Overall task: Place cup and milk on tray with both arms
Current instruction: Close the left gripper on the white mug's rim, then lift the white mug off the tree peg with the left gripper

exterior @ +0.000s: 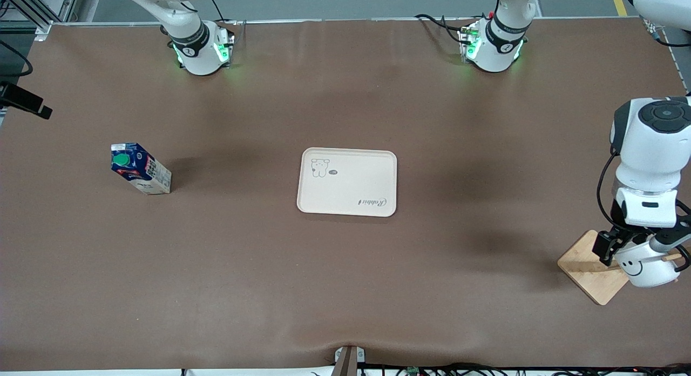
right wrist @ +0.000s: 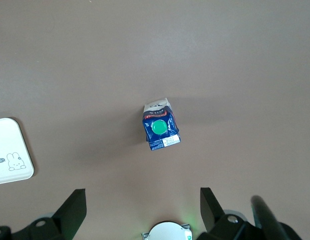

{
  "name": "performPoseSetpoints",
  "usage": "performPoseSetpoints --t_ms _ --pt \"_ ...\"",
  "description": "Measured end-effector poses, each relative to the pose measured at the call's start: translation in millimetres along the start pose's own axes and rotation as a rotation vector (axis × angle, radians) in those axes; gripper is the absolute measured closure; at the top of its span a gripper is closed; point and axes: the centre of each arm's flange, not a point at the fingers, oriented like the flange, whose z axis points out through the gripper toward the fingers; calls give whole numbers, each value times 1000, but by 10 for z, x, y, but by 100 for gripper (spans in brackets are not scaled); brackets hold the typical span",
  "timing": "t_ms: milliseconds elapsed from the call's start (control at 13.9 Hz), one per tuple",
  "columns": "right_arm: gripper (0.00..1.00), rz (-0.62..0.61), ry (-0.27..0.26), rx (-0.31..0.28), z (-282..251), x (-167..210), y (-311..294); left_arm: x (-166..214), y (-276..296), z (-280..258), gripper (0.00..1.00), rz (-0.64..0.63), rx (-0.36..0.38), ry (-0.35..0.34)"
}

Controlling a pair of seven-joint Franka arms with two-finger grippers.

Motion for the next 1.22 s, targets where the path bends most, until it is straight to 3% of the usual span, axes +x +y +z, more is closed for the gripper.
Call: performPoseSetpoints --t_ms 574,717,789,932,1075,1219 --pt "0 1 4 1 -3 6 4 57 -62 253 0 -76 8 -13" --pt "0 2 3 0 8 18 6 65 -47 299 17 -82 7 -14" --pt "0 2 6 1 15 32 4 65 -41 321 17 -83 6 -16" --pt "0 5 7 1 33 55 12 72 -34 359 35 -84 6 -17" --pt "0 21 4 2 49 76 89 78 -26 380 40 -84 5 -17" --pt "0 31 3 3 56 86 145 80 -13 382 63 -84 3 -16"
